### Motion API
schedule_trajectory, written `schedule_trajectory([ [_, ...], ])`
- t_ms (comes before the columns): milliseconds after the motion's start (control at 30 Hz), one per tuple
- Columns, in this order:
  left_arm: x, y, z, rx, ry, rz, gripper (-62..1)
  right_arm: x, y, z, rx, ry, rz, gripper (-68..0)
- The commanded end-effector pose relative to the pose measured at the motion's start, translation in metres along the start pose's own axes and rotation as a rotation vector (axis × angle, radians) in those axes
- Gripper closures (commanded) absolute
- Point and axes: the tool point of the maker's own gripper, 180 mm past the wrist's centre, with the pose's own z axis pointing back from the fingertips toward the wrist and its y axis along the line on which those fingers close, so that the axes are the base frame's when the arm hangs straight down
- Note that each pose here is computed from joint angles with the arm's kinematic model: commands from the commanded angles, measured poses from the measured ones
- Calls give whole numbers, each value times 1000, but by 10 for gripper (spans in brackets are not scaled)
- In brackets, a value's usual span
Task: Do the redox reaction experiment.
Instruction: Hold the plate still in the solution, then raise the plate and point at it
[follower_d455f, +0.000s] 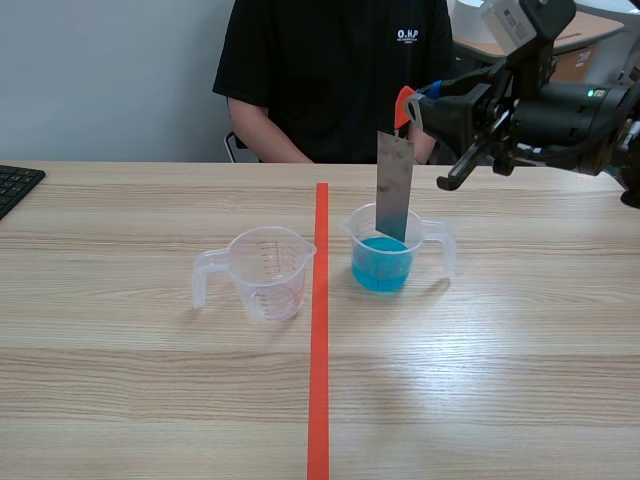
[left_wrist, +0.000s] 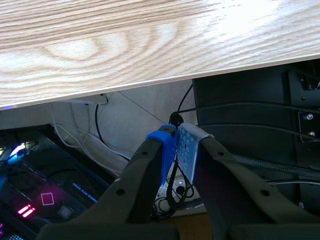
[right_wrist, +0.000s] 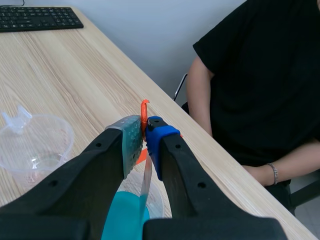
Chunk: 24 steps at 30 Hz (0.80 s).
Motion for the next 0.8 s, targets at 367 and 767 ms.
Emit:
schedule_trajectory([
  [367, 3, -3, 1, -7, -16, 1, -49, 48, -8, 10, -12, -80, 27, -17],
  [767, 3, -3, 1, -7, -16, 1, -49, 77, 15, 28, 24, -121, 106, -17],
])
